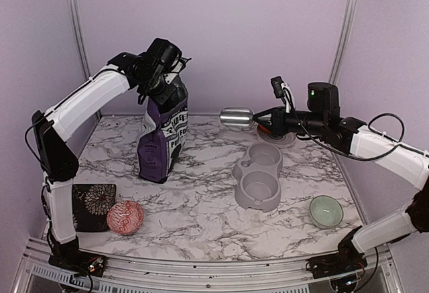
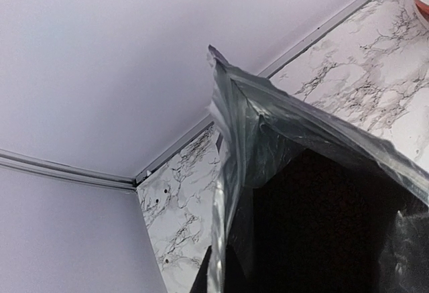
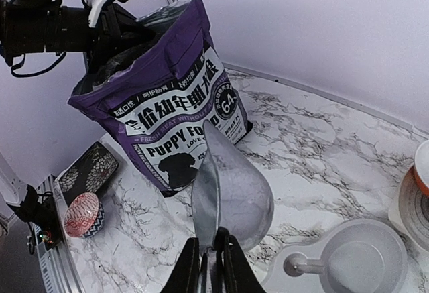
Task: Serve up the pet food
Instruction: Adjust the pet food bag at the center of the board.
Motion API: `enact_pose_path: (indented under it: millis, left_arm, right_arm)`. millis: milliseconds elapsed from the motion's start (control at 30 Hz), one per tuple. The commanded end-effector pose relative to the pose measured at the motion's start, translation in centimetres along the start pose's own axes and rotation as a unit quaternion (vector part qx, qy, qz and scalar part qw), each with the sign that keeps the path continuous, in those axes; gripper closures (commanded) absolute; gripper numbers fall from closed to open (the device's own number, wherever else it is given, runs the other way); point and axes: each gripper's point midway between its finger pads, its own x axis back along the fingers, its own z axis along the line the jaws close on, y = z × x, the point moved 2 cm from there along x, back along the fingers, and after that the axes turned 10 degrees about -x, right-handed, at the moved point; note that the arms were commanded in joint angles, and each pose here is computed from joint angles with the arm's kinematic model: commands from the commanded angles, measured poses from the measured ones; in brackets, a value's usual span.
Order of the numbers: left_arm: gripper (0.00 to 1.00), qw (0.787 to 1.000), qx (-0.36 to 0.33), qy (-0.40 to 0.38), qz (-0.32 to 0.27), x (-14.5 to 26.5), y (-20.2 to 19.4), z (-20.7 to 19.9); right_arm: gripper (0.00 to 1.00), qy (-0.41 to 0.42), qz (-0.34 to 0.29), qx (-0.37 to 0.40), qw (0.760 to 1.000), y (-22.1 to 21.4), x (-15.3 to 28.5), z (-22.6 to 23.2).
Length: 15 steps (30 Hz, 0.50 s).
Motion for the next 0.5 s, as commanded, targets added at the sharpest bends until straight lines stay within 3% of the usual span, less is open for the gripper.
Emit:
enact_pose_path:
  millis: [0,333,467]
  left_arm:
    - [1.0,0.995,0.05,0.024,-0.085,4.1,4.1,-0.6]
    - [1.0,0.993,0.056,-0.058,-0.086,3.8,4.8,-10.0]
    - [1.0,0.993,0.065,-0.069,-0.077,3.7,4.8,-13.2]
  right_arm:
    - [1.0,-0.036,-0.015,0.007,0.999,1.2,1.6,-0.3]
    - [1.0,-0.103,-0.019,0.024,0.994,1.3,5.9,-0.3]
    - [1.0,-0.073,-0.004,0.034,0.997,0.7,7.6,1.6]
